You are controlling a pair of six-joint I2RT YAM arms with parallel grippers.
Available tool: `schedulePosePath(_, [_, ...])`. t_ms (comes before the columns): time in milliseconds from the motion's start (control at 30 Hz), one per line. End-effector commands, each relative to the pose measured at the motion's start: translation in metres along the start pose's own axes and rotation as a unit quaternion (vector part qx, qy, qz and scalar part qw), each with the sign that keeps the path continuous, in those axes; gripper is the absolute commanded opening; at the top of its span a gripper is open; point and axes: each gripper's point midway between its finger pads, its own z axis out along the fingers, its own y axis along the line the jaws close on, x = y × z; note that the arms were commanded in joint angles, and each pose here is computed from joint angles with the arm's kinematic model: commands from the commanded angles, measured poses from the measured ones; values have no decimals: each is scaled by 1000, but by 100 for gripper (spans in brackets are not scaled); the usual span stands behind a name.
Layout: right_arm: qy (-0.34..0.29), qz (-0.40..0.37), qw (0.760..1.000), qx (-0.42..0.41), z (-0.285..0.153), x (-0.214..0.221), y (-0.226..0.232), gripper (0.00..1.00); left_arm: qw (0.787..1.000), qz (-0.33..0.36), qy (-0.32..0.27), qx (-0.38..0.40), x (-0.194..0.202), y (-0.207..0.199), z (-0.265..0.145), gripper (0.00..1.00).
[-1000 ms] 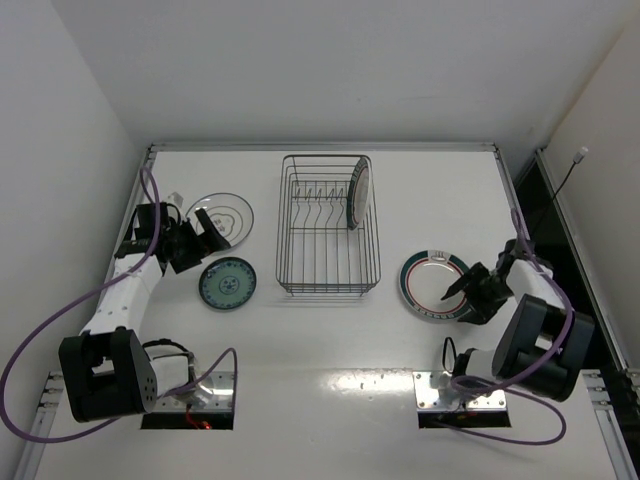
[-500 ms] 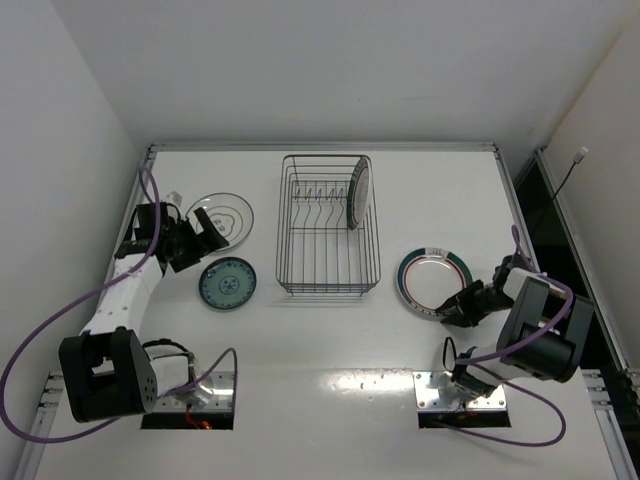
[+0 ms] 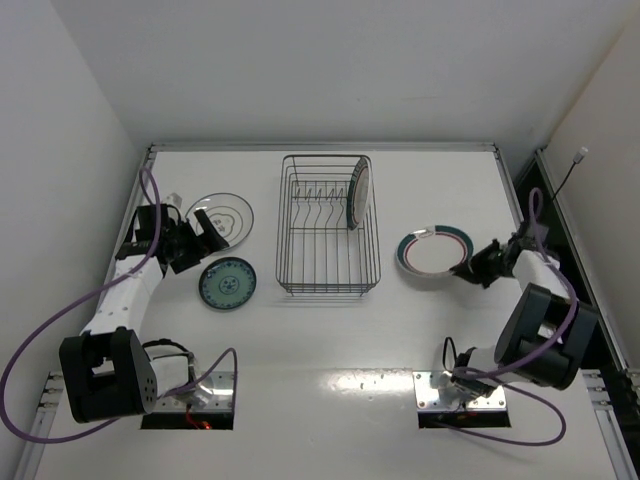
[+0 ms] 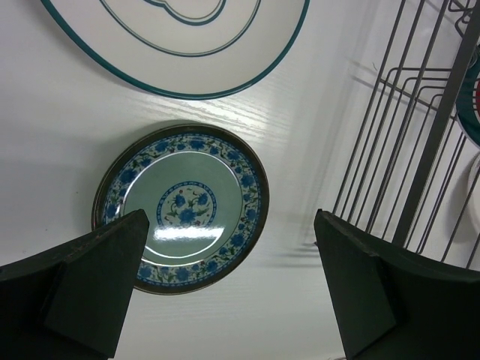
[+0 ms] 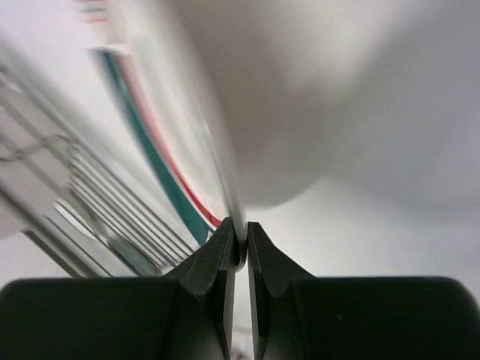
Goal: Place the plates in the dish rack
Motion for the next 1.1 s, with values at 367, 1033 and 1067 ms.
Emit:
schedulePosePath(367, [-273,-258,921,-108,-149,-56,222,0,1000,7,-10,9,-1,-4,2,91])
schedulePosePath(1033, [-399,-427,811,33,-142,60,352,0,1000,7,-12,5,-1,-3,0,91])
schedulePosePath(1067, [-407,-427,807,41,-146,60,355,0,1000,7,-13,1,-2,-1,0,91])
